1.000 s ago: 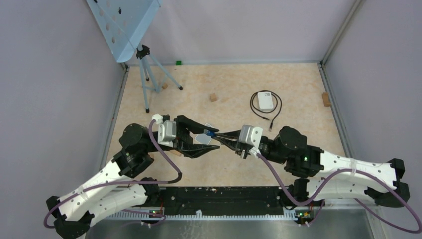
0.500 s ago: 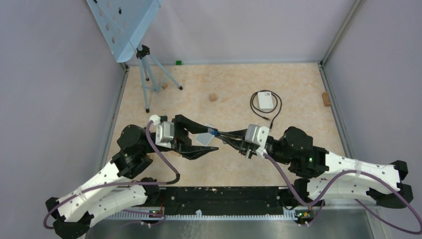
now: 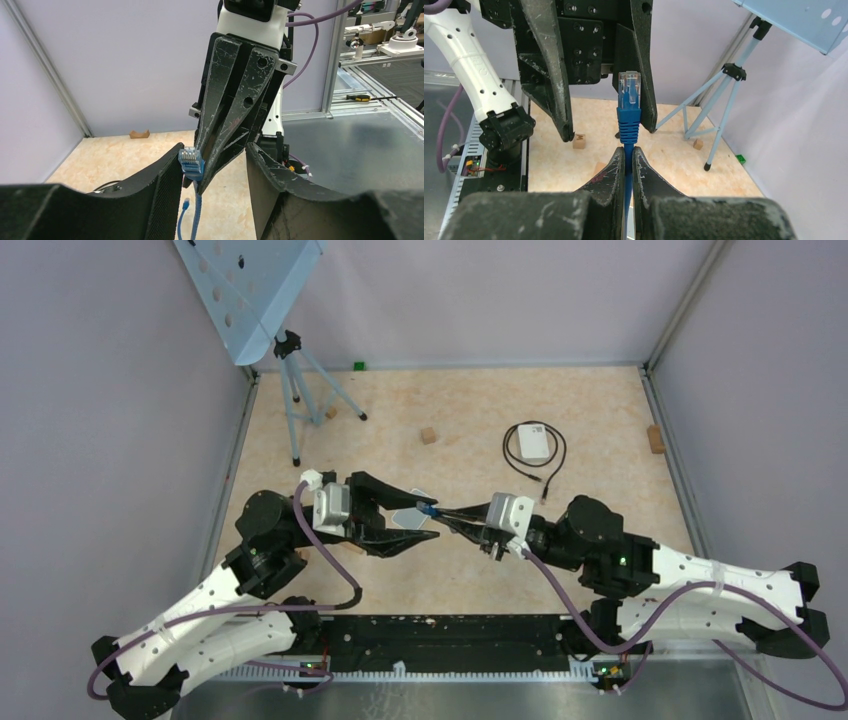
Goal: Insert the plug into the switch port
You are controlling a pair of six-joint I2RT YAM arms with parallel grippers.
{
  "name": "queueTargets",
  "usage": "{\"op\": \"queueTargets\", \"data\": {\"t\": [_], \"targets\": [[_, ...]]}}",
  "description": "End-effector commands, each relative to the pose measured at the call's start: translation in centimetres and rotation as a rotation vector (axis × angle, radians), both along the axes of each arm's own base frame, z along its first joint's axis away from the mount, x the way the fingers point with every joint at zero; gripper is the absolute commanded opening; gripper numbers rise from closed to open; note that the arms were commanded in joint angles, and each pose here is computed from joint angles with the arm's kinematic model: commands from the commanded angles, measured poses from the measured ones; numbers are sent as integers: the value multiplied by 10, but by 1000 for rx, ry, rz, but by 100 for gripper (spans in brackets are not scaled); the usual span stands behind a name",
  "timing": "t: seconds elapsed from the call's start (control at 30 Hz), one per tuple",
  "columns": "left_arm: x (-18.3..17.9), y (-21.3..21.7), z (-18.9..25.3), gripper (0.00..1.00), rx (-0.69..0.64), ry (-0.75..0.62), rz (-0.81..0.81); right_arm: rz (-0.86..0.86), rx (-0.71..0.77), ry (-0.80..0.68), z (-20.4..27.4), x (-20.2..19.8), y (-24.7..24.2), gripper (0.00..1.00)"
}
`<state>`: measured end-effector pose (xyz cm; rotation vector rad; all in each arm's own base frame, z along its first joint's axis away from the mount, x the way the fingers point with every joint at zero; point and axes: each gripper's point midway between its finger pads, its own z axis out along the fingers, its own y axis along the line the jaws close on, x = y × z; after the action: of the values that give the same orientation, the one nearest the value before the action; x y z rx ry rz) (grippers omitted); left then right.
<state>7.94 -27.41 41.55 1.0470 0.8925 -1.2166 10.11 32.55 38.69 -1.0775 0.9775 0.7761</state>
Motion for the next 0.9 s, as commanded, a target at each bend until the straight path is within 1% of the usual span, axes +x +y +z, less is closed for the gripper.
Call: {"op": "queueTargets", "data": {"t": [0.0, 0.07, 0.2, 0.33, 0.4, 0.5, 0.57, 0.6, 0.7, 0.73, 0.8, 0.87], "targets": [[-4, 10, 27, 53, -67, -36, 15, 13, 13, -4, 3, -4, 1, 0], [-4, 10, 27, 51, -69, -37, 18, 13, 9, -4, 2, -4, 2, 0], [-3, 9, 26, 45, -66, -39, 20, 16, 8, -4, 2, -5, 1, 0], [-2, 8, 23, 35, -54, -31, 20, 14, 17, -8, 4, -5, -1, 0], [-1, 7, 21, 25, -47, -25, 23, 12, 22, -10, 5, -5, -2, 0], [2, 7, 18, 0, -38, -14, 38, 15, 27, -14, 6, -5, -3, 0], [4, 9, 18, 0, -40, 0, 54, 21, 41, -19, 6, -7, -3, 0], [4, 9, 17, 0, -43, 5, 57, 22, 58, -27, 8, -7, -5, 3], [1, 14, 19, 0, -75, 17, 57, 56, 122, -47, 7, -14, -7, 28], [0, 16, 20, 0, -90, 19, 56, 58, 147, -49, 7, -15, -8, 33], [-4, 20, 22, 0, -123, 18, 46, 69, 206, -54, 10, -17, -9, 40], [-10, 23, 24, 0, -148, 12, 27, 88, 242, -49, 11, -20, -8, 42]]}}
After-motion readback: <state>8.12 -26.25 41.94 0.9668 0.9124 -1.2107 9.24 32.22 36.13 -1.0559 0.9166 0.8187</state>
